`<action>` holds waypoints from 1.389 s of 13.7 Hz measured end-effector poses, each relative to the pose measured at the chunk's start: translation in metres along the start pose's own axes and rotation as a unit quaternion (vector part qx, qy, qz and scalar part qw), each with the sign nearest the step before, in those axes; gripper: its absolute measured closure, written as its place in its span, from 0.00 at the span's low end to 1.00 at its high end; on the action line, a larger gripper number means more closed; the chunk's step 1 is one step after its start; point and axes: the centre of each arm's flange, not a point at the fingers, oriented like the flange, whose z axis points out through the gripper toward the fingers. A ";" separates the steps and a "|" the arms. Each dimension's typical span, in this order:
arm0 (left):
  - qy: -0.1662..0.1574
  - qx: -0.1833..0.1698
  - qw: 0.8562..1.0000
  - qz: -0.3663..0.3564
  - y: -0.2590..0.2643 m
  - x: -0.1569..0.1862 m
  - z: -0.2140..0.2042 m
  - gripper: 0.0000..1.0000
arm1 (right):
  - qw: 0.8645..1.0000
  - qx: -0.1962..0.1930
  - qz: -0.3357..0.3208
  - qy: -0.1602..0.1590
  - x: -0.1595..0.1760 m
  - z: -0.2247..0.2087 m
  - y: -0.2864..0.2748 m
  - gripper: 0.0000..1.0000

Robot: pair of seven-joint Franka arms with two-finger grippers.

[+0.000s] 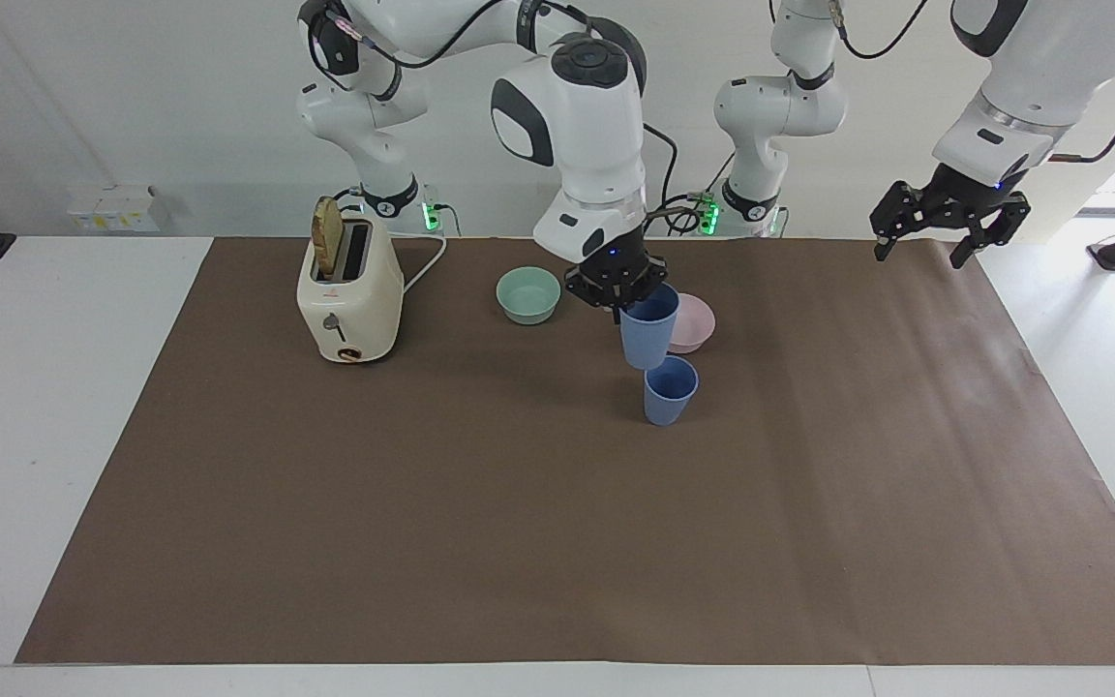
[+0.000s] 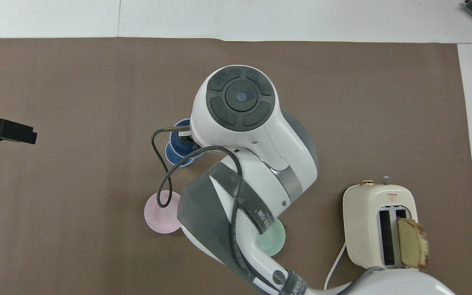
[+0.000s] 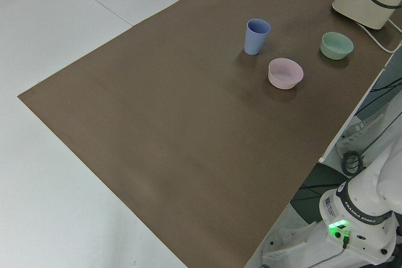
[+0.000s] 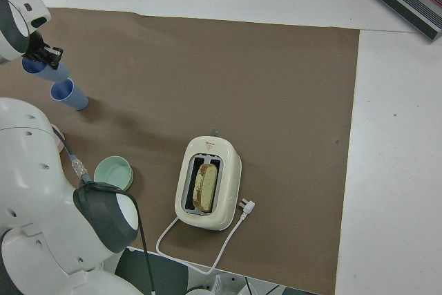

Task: Stack blue cups with both arms
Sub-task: 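Carry the blue cup over the centre cup and lower it inside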

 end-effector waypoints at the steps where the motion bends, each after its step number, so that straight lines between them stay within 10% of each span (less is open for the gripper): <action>1: 0.000 0.000 1.000 0.000 0.000 0.000 0.000 0.00 | 1.000 0.002 -0.001 -0.001 -0.001 0.011 -0.007 0.96; 19: -0.003 0.000 1.000 0.000 0.000 -0.001 0.000 0.00 | 0.999 -0.036 0.002 -0.016 -0.005 0.109 -0.031 0.96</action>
